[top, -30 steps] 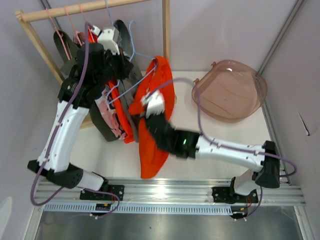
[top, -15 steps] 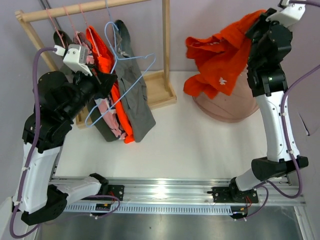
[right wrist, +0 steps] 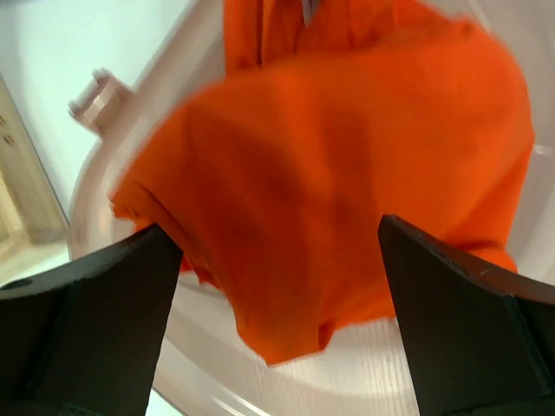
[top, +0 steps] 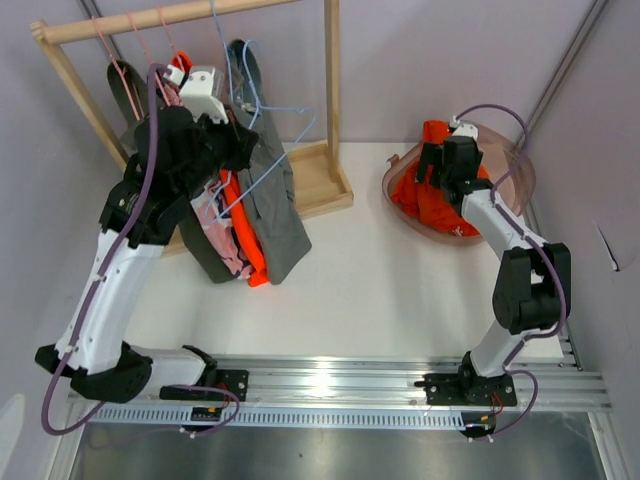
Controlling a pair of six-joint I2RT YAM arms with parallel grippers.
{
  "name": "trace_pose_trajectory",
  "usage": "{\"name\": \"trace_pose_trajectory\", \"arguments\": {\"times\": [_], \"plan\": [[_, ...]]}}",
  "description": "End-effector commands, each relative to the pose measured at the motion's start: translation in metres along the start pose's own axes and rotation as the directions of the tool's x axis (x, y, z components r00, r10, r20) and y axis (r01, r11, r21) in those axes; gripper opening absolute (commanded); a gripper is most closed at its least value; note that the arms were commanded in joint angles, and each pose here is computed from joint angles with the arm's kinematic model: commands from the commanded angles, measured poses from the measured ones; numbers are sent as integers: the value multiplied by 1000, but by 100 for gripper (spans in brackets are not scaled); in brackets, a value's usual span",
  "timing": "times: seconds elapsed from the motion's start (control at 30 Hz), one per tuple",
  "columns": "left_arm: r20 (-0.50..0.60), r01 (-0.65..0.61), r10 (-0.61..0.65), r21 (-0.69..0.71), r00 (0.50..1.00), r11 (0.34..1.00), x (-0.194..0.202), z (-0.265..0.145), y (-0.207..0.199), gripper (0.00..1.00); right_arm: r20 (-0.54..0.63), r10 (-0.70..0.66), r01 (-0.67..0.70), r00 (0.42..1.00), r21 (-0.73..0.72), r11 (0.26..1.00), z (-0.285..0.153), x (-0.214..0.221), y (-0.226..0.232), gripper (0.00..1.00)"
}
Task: Remove the shorts from the hanger
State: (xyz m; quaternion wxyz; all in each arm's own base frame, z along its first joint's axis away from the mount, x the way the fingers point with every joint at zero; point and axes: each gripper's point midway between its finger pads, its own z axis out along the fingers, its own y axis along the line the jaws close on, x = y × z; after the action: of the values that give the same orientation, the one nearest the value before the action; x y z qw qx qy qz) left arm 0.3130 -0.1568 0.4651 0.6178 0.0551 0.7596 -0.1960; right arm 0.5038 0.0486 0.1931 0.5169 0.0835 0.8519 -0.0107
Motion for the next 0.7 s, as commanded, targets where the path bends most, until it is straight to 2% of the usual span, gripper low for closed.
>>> {"name": "trace_pose_trajectory", "arguments": {"times": [0.0,0.03,0.07,0.13,0.17,0.23,0.27,0.47,0.53,0.67], "plan": [[133,-27,32,-34,991,999,-49,7,-1,0,173,117,-111,978,-44,993,-40,-58,-1,99],[183,-32,38,-37,982,999,-71,0,-3,0,183,138,-130,973,-58,990,-47,-57,0,99],[160,-41,50,-56,986,998,-67,19,-1,0,157,150,-141,976,-69,988,-50,-39,-1,99],[152,-52,66,-90,986,995,-70,31,3,0,200,206,-184,958,-124,975,-79,-45,3,99],[179,-49,65,-93,982,994,-84,38,0,0,175,208,-182,962,-150,972,-83,-25,6,99],[207,-48,70,-112,976,993,-98,44,0,0,205,229,-189,952,-199,962,-110,-26,13,99],[225,-47,72,-116,972,992,-105,47,-1,0,177,225,-191,958,-194,962,-113,-8,13,99],[220,-56,91,-159,971,986,-102,106,1,0,124,272,-225,954,-298,927,-173,43,30,99],[225,-59,100,-180,969,982,-98,126,4,0,78,254,-216,964,-327,920,-186,69,41,99],[244,-48,102,-216,964,975,-95,153,13,0,59,223,-186,973,-373,909,-221,90,56,100]]}}
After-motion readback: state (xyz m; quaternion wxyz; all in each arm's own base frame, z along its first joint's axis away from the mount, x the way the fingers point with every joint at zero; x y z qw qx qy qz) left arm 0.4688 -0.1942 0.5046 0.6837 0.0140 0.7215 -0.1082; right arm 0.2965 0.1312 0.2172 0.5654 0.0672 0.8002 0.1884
